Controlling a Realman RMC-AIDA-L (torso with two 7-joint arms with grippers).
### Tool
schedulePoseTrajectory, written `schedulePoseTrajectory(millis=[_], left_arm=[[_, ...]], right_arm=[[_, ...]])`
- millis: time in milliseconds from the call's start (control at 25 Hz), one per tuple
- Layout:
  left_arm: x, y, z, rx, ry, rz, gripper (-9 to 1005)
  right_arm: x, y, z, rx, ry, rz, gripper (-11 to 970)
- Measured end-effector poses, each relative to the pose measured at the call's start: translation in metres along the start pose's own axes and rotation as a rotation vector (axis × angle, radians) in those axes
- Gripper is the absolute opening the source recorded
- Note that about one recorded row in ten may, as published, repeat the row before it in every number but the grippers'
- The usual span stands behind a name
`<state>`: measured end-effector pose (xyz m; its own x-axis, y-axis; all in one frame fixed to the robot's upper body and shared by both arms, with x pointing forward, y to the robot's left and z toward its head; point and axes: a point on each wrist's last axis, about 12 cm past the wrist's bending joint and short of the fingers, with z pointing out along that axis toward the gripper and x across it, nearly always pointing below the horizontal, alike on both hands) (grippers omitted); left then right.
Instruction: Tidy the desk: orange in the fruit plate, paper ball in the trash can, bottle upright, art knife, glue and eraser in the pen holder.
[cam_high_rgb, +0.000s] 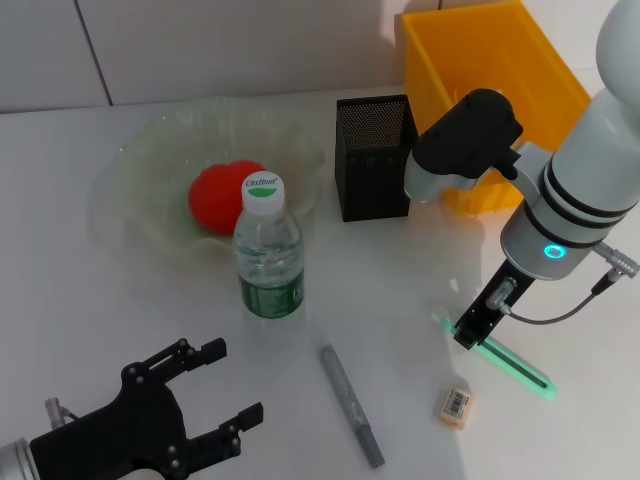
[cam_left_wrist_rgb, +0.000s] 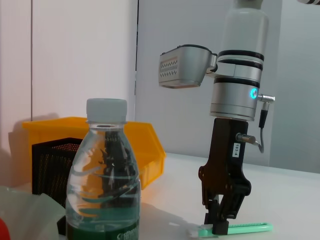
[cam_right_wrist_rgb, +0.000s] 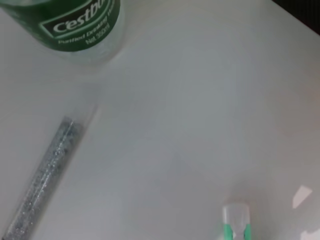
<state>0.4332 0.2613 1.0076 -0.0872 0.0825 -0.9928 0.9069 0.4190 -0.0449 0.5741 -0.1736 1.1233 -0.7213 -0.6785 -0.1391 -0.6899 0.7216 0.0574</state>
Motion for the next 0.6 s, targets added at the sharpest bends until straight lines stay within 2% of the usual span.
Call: schedulePoseTrajectory(millis=[240, 600], left_arm=[[-0.0001, 0.0, 0.0, 0.0, 0.0, 0.0, 775], [-0.0002, 0.0001, 0.0003, 0.001, -0.001, -0.001, 775]], right_arm=[[0.0003, -0.0001, 0.0004, -0.003, -0.002, 0.0, 165], [-0.0002, 0.0002, -0.0066, 0.003, -0.034, -0.008, 166]])
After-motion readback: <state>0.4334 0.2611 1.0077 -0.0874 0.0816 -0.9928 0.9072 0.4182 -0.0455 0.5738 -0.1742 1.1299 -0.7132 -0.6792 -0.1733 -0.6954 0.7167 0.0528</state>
